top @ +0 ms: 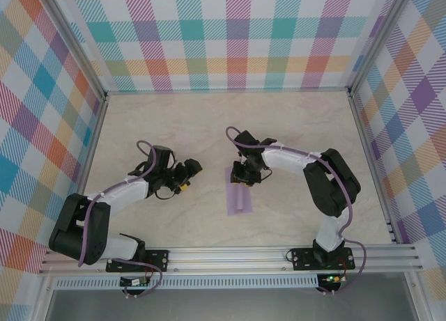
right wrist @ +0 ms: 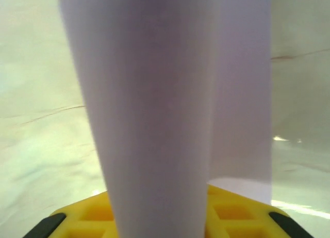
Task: Fold a paper plane with a square sheet of paper (pick it up from the middle)
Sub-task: Fold the square sheet of paper in half at the center of the table.
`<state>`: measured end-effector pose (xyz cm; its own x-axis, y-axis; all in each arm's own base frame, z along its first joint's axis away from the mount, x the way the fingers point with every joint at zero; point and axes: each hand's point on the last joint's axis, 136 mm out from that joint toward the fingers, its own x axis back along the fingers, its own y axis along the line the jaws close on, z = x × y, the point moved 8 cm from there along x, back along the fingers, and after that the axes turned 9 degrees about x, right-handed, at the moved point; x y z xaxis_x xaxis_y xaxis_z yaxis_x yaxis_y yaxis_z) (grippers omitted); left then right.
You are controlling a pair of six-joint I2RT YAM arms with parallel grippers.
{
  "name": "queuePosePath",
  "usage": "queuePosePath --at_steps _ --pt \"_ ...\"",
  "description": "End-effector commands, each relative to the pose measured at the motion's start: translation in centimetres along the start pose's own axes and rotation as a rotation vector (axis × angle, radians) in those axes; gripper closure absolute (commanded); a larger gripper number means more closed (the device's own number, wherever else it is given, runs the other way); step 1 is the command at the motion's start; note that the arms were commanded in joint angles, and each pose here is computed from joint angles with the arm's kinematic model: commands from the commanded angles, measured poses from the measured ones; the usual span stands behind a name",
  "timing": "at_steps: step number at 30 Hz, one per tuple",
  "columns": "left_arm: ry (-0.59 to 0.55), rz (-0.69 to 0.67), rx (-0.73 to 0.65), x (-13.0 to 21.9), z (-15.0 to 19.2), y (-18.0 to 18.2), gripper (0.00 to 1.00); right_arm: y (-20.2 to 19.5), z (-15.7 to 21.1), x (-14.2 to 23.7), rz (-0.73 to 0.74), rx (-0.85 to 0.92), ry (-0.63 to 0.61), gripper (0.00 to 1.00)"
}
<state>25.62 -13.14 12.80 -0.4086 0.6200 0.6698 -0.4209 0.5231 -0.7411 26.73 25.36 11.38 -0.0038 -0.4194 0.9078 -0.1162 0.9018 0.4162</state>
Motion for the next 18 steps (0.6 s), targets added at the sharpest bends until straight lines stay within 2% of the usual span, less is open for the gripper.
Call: queuePosePath --at_steps 1,3,6,10,13,18 --pt "0.074 0.136 0.005 -0.1 0.7 -1.8 0.21 4.4 -1.0 2.3 -0.417 0.069 -0.019 0.72" --pt "0.092 0.174 0.015 -0.2 0.7 -2.2 0.22 5.5 -1.5 3.1 -0.557 0.093 -0.022 0.72" --pt "0.115 0.219 0.030 -0.3 0.8 -2.5 0.20 6.1 -2.4 3.7 -0.681 0.096 -0.030 0.71" --pt "0.136 0.251 0.038 -0.4 0.9 -2.9 0.09 5.4 -3.4 3.4 -0.752 0.074 -0.017 0.66" --pt "0.126 0.231 0.040 -0.7 0.6 -2.8 0.06 4.2 -3.5 2.1 -0.693 0.060 0.012 0.62" --pt "0.109 0.189 0.034 -1.4 0.3 -2.1 0.09 1.9 -3.2 0.1 -0.461 0.063 0.015 0.57"
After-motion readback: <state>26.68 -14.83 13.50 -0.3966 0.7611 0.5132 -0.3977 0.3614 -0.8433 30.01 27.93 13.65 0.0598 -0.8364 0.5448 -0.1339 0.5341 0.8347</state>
